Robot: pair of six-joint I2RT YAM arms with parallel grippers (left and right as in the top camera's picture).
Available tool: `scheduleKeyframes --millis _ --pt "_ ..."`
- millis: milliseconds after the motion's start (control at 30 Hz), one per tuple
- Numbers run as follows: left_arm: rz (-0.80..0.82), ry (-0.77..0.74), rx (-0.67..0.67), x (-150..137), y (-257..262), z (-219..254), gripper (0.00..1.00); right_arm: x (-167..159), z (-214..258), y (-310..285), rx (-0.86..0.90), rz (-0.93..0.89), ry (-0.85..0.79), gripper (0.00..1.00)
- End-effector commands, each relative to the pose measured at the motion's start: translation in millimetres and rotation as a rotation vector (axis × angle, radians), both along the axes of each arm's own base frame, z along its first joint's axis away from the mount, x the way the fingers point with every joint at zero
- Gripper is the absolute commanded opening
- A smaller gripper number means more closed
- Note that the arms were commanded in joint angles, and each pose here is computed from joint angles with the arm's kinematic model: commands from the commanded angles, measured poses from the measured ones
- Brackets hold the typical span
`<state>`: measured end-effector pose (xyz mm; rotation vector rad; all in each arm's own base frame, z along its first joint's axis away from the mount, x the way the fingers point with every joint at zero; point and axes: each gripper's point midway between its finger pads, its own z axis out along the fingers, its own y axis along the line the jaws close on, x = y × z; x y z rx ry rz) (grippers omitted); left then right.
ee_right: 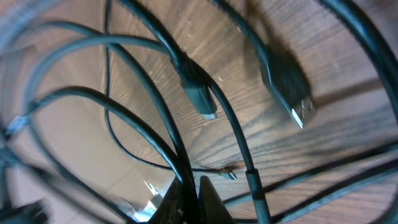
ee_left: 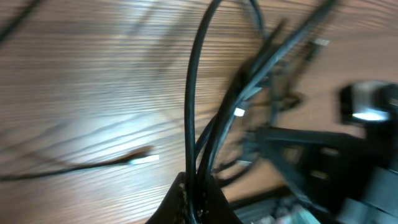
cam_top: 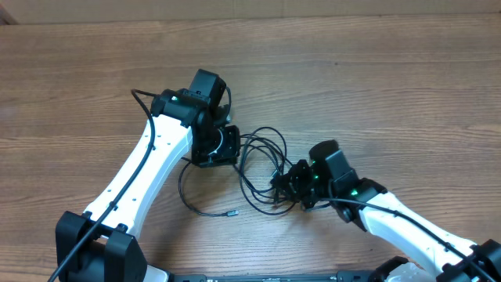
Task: Untangle cables
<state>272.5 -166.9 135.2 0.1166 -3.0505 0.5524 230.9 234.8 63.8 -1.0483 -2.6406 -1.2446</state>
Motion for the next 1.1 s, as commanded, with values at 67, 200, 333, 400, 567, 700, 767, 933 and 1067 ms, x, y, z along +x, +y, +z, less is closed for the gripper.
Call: scheduleKeyframes --millis 67,200,333,400,567,700,767,933,1067 --pt "0.078 -0.049 0.231 9 38 -10 0.04 13 21 -15 0.081 0.158 -0.153 0.04" --pt "0.095 -0.057 0.237 12 38 -10 0.05 18 36 -28 0.168 0.224 -0.230 0.04" --pt "0.096 -0.068 0.233 14 38 -10 0.07 28 45 -48 0.206 0.226 -0.304 0.04" --pt "0.095 -0.067 0.234 14 38 -10 0.08 36 46 -63 0.214 0.176 -0.302 0.04" --pt "0.100 -0.080 0.251 17 41 -10 0.13 49 51 -88 0.235 0.094 -0.310 0.04" --pt "0.142 -0.080 0.246 19 40 -9 0.14 46 49 -89 0.240 0.090 -0.289 0.04" --pt "0.156 -0.082 0.242 20 39 -9 0.11 45 49 -88 0.234 0.101 -0.300 0.04" --pt "0.168 -0.075 0.243 19 39 -9 0.08 44 37 -94 0.178 0.080 -0.273 0.04" --pt "0.184 -0.065 0.229 19 37 -9 0.08 39 30 -96 0.163 0.066 -0.221 0.04"
